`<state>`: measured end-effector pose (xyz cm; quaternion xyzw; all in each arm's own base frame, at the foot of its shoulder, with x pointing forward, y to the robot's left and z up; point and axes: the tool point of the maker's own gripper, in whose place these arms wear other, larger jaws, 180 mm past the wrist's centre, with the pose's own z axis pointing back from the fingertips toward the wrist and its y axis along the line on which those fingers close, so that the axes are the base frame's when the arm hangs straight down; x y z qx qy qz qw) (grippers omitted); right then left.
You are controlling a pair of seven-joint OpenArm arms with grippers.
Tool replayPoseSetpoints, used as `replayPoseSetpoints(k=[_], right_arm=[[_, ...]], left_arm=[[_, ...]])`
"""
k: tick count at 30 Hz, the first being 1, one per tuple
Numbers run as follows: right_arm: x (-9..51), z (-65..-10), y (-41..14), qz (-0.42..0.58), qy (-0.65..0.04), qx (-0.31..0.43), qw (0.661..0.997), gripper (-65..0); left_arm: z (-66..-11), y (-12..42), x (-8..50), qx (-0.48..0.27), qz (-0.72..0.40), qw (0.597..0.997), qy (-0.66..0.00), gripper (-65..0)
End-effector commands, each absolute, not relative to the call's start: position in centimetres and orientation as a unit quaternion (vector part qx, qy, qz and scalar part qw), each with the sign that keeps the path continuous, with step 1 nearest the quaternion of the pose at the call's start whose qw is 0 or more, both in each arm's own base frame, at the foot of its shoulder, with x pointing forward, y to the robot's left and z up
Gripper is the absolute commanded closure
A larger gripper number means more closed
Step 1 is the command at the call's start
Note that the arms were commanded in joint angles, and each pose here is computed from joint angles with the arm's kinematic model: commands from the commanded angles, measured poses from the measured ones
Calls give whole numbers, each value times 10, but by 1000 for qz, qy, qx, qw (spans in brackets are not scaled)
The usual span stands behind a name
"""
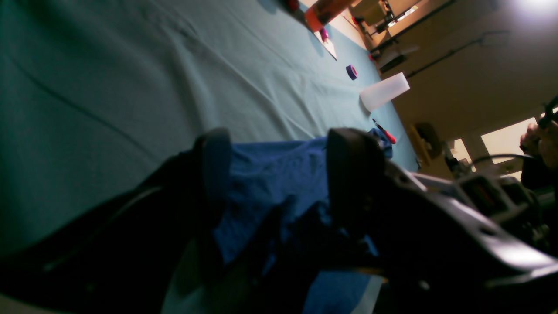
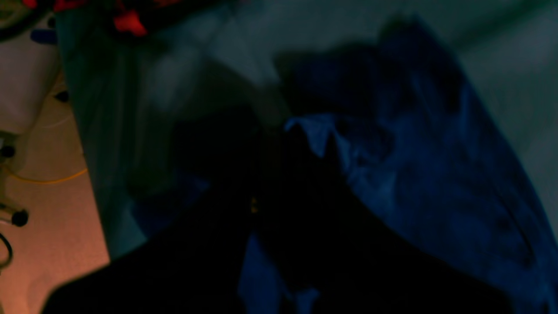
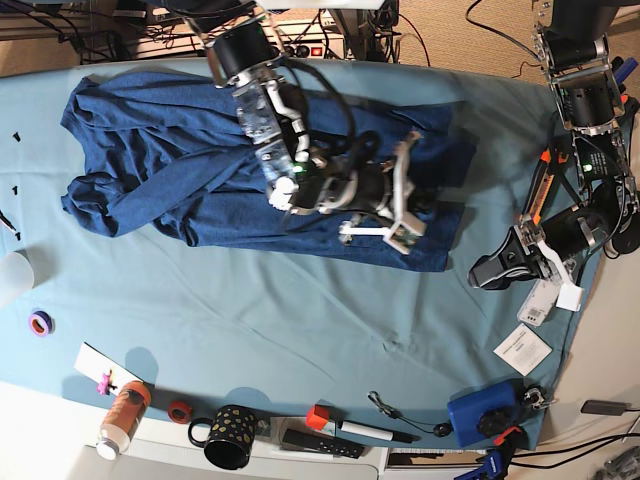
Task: Layout the t-shirt on the table in an organized manner, then fold the t-shirt properly
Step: 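Carry the folded sleeve with the right gripper toward the left gripper, then open the right gripper and raise it off the sleeve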
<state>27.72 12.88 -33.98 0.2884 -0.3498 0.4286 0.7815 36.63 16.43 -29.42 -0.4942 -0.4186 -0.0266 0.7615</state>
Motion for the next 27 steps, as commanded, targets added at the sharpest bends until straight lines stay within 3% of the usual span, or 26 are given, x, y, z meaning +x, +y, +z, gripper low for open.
replayPoseSetpoints(k=[1,8,11,12,20,27], right_arm=[[287,-319,139,419,-383,297,768,0],[286,-325,138,428,-371,279,776,0],[287,-325,137,425,-370,278,778,-272],[288,-325,136,423,-371,277,779,-309],[333,-291,81,331,-440,254,795,-310],[360,-251,11,210,-503,269,794,-310]], left_arm=[[-274,171,375,-493,-37,748,-443,-334],[-274,171,375,-492,-37,748,-443,-335],[-274,171,375,-492,-37,748,-443,-349],[-274,171,374,-492,-38,749,-442,-362],[-282,191,363,-473,-39,768,-429,-374],[-322,191,326,-470,-32,802,-368,-374]])
